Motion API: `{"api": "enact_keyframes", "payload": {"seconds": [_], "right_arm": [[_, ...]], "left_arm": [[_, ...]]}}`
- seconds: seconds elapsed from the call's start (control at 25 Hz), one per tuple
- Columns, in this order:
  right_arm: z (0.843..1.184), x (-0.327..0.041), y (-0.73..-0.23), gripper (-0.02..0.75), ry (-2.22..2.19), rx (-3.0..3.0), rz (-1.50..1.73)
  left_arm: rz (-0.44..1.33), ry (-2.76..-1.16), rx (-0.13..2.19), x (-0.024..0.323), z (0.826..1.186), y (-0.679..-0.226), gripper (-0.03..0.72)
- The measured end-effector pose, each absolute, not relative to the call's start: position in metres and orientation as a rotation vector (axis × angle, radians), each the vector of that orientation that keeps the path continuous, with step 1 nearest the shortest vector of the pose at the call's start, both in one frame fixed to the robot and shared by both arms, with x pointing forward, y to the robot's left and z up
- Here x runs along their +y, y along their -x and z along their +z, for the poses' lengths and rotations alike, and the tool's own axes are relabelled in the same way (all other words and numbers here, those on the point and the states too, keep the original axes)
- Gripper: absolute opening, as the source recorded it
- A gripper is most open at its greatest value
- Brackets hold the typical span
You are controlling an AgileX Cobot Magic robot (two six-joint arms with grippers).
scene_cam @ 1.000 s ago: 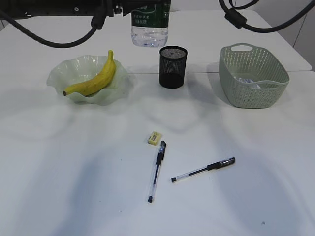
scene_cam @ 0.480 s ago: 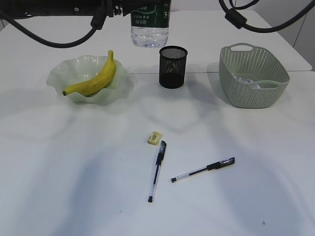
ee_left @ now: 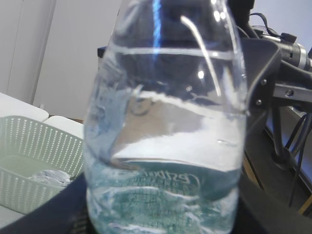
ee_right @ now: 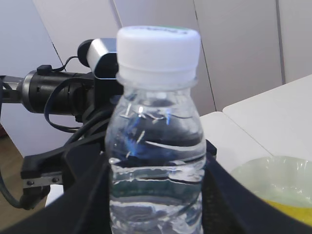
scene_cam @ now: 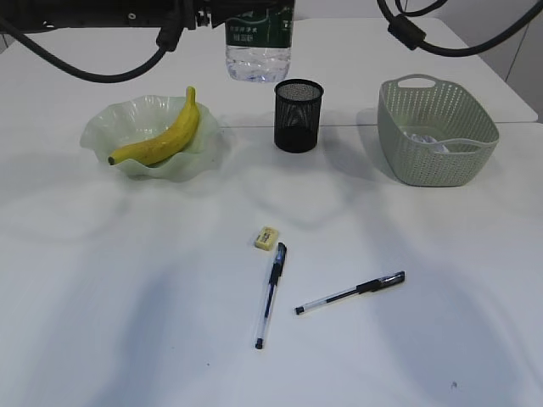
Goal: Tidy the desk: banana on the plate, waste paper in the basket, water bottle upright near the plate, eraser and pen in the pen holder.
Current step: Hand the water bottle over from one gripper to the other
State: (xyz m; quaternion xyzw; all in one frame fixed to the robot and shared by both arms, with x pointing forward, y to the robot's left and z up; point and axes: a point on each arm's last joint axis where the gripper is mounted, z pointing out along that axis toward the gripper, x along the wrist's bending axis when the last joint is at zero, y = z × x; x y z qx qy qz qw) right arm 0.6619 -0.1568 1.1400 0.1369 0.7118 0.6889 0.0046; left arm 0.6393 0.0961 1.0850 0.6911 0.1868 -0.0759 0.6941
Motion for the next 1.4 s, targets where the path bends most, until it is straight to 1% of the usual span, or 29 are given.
{"api": "enact_keyframes", "payload": {"seconds": [1.24,1.4], "right_arm": [[1.1413,-0.1568,-0.663,0.359,-0.435,2.2,2.184],[1.1415,-0.1568,-0.663,0.37,-0.436,2.198,2.187]], "left_arm": [[-0.167,-1.523,0.43,0.0963,1.0865,-0.6405,0.403],[-0.167,-1.521,0.43,0.0963,1.0866,-0.6405,0.403]]}}
